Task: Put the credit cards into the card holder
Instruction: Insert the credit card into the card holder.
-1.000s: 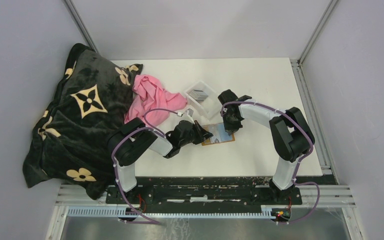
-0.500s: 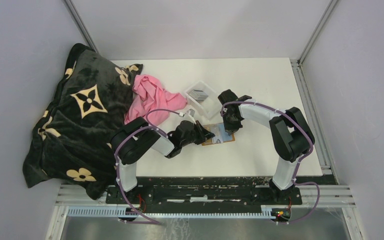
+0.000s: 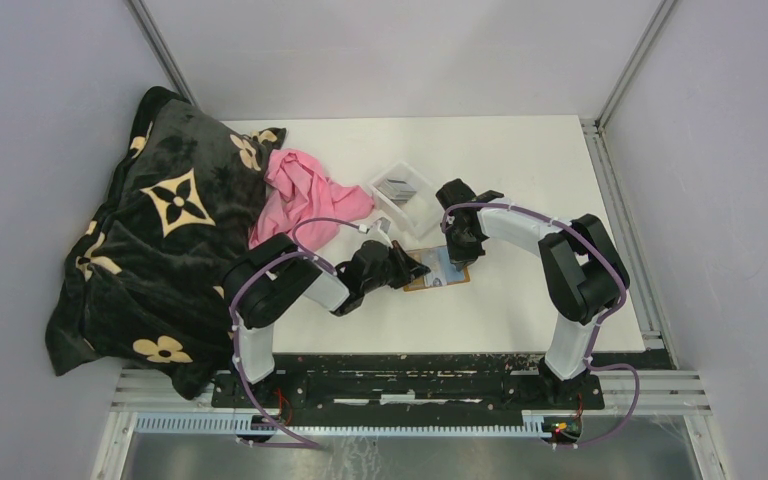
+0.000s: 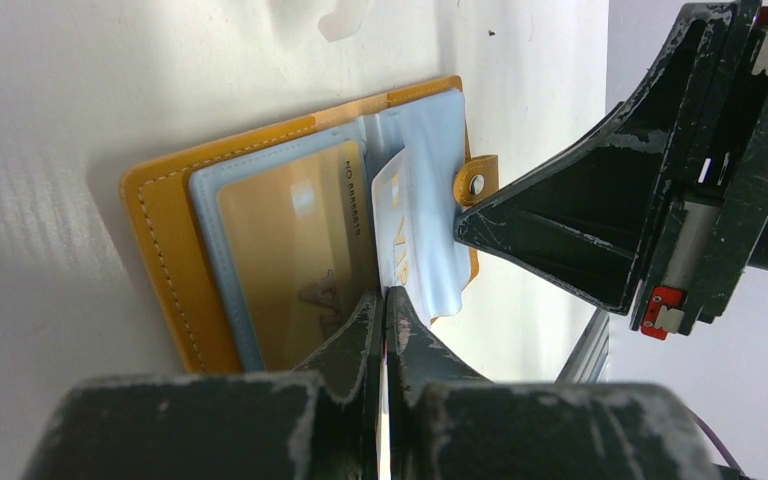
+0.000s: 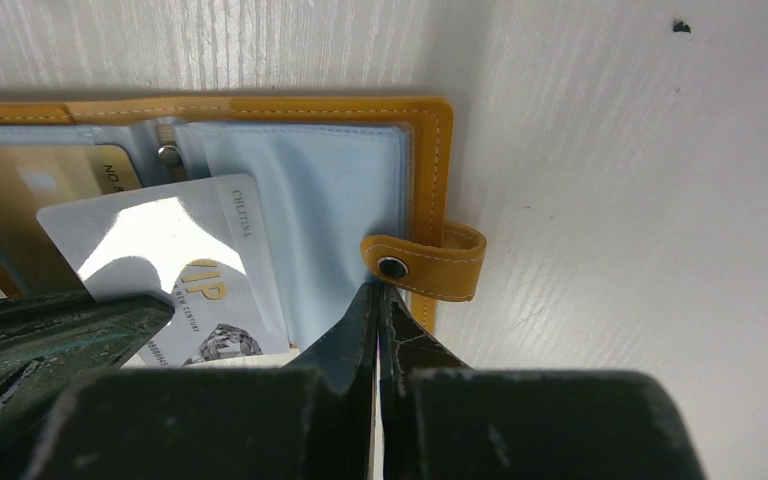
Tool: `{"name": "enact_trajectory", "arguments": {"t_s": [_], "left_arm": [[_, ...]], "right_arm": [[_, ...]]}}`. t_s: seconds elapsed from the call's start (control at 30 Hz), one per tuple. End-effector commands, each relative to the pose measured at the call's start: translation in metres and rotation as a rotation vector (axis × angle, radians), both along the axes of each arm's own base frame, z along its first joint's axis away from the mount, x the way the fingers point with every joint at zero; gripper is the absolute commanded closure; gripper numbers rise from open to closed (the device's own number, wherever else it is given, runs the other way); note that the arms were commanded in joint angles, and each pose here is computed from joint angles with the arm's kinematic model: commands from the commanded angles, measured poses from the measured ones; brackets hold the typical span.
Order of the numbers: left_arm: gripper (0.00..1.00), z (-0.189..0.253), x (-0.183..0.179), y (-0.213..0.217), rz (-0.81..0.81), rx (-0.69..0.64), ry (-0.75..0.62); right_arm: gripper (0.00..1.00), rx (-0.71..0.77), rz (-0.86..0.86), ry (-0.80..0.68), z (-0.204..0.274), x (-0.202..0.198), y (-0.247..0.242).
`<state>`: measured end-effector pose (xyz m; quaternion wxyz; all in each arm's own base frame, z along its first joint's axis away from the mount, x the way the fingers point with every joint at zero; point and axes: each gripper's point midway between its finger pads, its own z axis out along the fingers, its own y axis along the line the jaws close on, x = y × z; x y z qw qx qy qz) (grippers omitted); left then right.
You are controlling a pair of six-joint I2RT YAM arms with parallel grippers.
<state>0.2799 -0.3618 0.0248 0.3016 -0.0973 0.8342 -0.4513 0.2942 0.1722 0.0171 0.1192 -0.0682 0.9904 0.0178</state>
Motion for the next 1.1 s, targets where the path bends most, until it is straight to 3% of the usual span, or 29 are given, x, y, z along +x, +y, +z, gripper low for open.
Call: {"name": "enact_trajectory", "arguments": {"t_s": [0.0,0.53,1.07], "left_arm": [[0.97,-0.028,0.009,0.02,0.063,0.112,0.044],[0.97,-0.027,0.015,0.013,0.035,0.078,0.051],[0.97,-0.04,-0.028,0.021,-0.009,0.073,0.119]], "right_arm": [[0.99,-0.001,-0.006,0.016,-0.008,0.0,0.002],[0.99,-0.005,-0.003,0.018,-0.007,0.002,0.004],[0.99,-0.011,-0.013,0.013,-0.008,0.007,0.004]]}}
